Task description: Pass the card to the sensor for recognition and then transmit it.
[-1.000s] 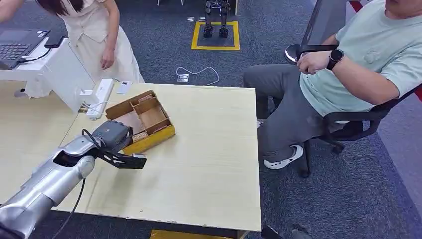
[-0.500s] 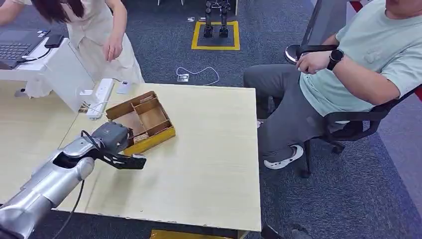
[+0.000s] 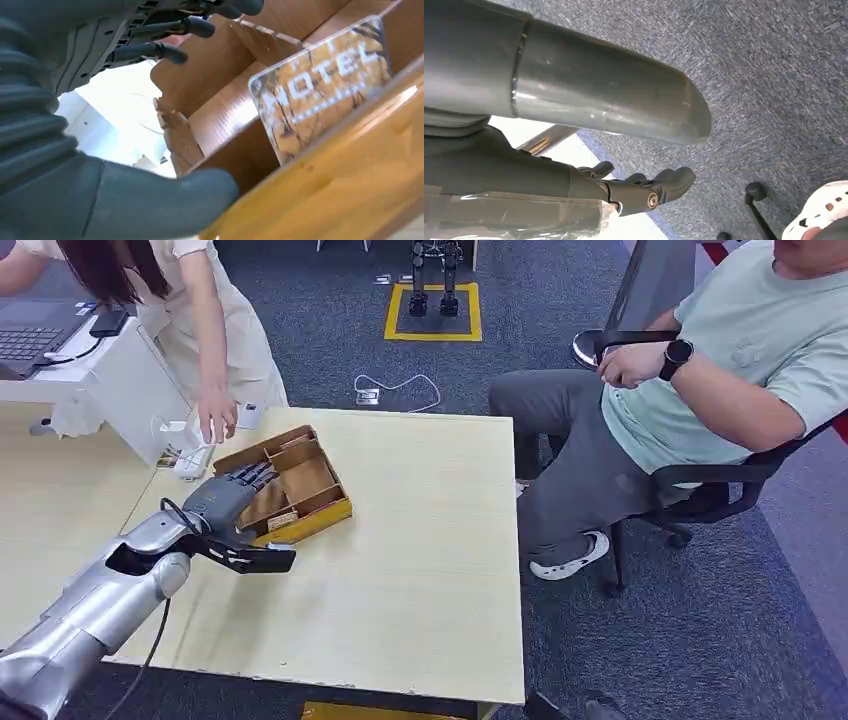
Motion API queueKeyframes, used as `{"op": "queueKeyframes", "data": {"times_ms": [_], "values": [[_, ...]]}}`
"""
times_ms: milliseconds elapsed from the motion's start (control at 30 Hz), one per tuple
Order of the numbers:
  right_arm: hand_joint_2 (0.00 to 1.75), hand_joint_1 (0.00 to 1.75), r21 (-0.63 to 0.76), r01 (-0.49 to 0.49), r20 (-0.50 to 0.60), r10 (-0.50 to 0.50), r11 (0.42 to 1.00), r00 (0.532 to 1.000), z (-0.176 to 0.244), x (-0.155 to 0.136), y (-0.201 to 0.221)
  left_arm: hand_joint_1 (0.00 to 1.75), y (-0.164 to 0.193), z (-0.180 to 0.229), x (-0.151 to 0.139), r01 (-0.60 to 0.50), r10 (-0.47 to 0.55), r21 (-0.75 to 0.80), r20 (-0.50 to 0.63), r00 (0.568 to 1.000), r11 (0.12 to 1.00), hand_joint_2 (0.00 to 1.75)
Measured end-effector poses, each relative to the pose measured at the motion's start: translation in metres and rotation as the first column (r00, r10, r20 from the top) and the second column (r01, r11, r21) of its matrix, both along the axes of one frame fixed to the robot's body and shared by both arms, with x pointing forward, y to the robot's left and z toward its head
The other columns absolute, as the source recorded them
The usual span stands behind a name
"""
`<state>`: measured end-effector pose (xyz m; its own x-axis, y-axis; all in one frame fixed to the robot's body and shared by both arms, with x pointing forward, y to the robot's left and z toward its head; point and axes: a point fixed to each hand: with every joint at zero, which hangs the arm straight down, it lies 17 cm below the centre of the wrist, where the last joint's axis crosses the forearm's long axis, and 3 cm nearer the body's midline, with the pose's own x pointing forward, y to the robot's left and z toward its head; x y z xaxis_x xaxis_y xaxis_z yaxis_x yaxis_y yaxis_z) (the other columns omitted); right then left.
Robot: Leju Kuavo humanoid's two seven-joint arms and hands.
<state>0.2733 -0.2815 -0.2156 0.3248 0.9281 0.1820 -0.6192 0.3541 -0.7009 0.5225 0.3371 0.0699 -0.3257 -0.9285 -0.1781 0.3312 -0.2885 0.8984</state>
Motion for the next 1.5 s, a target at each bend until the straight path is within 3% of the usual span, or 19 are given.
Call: {"op": "queueKeyframes", "data": {"times_ms": [867, 1233, 1500], "values": [[0.00, 0.00, -0.002, 0.007, -0.002, -0.007, 1.000, 1.000, 0.000, 0.000, -0.001, 0.00, 0.010, 0.004, -0.010, 0.016, -0.016, -0.016, -0.027, 1.000, 1.000, 1.75], [0.00, 0.00, 0.004, 0.021, 0.002, -0.021, 1.000, 1.000, 0.000, 0.000, -0.002, 0.00, 0.037, 0.049, -0.005, 0.012, -0.012, -0.010, 0.014, 1.000, 1.000, 1.75], [0.00, 0.00, 0.004, 0.022, 0.003, -0.022, 1.000, 1.000, 0.000, 0.000, -0.002, 0.00, 0.045, 0.061, -0.006, 0.010, -0.010, -0.006, 0.031, 0.999, 1.000, 1.75]]}}
